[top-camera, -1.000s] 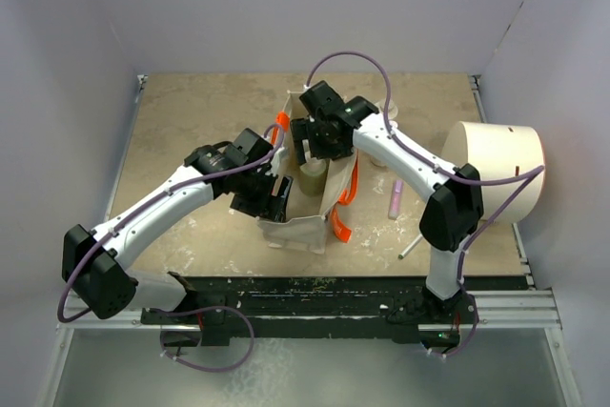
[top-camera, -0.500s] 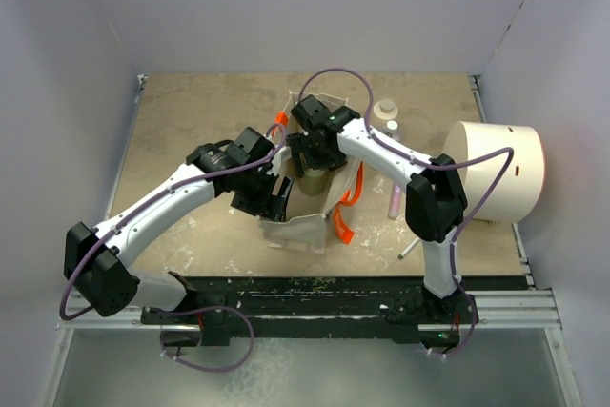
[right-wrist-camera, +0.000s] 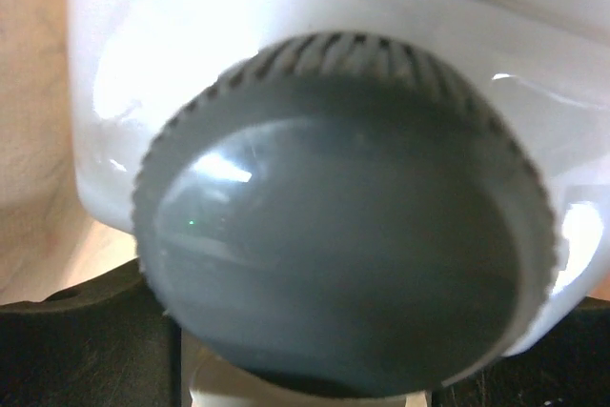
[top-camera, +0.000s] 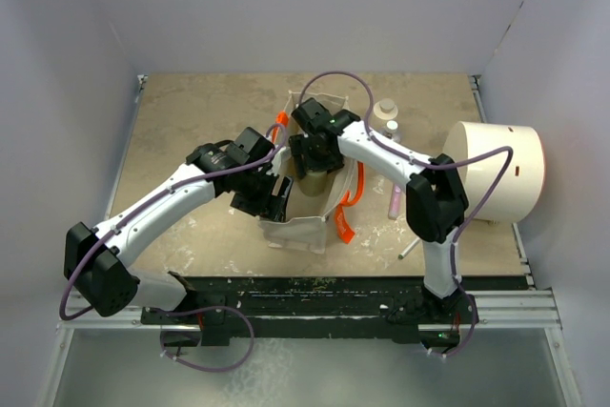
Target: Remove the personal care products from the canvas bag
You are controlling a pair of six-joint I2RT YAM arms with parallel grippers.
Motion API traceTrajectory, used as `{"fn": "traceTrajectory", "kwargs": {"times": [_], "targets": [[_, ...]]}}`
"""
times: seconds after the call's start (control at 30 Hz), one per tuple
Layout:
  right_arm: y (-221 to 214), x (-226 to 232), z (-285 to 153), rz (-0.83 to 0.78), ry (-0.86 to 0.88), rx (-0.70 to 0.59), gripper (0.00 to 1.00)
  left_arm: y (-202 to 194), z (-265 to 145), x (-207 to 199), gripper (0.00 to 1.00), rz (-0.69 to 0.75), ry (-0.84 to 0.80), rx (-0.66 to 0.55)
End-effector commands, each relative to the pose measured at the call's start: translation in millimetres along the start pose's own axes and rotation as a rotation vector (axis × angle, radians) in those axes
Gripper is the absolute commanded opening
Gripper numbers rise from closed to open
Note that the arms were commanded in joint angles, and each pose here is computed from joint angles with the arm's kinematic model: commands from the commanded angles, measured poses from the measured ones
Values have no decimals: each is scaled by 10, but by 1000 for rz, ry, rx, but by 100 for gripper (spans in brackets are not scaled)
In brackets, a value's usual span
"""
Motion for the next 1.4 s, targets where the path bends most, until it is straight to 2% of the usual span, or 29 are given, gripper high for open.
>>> {"fn": "traceTrajectory", "kwargs": {"times": [0.0, 0.07, 0.1, 0.4, 0.6, 0.73, 0.9, 1.07, 1.2, 1.37], "targets": [[203, 26, -575, 24, 138, -135, 8, 35, -60, -33, 82, 23, -22, -27], [222, 40, -754, 45, 180, -187, 0, 33, -57, -33, 82, 21, -24, -27], [233, 42, -846, 55, 203, -215, 0, 30, -55, -34, 82, 22, -23, -26], [301, -22, -1585, 193, 460, -455, 0, 39, -119, -39, 82, 7, -16, -60], [263, -316, -2040, 359, 737, -680, 0, 33, -125, -36, 82, 0, -14, -64], [225, -542, -2300, 412, 827, -829, 0, 39, -120, -42, 82, -2, -18, -65], [147, -807, -2608, 441, 718, -930, 0, 48, -106, -44, 82, -4, -17, -64], [-60, -1063, -2731, 461, 380, -952, 0, 50, -101, -45, 82, -3, -17, -65], [-304, -1207, -2545, 442, 165, -905, 0, 59, -93, -46, 82, 1, -18, -68], [-578, -1291, -2244, 438, 32, -837, 0, 59, -74, -39, 82, 9, -14, -56]]}}
Point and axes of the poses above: each gripper's point midway between its finger pads, its own z axis out along the fingers, its own x axis along the line the jaws close on, y = z × x, the point moved 9 cm from there along -z, back along the fingers, and after that the axes turned 11 degrees about -z, right-handed, at the moved point
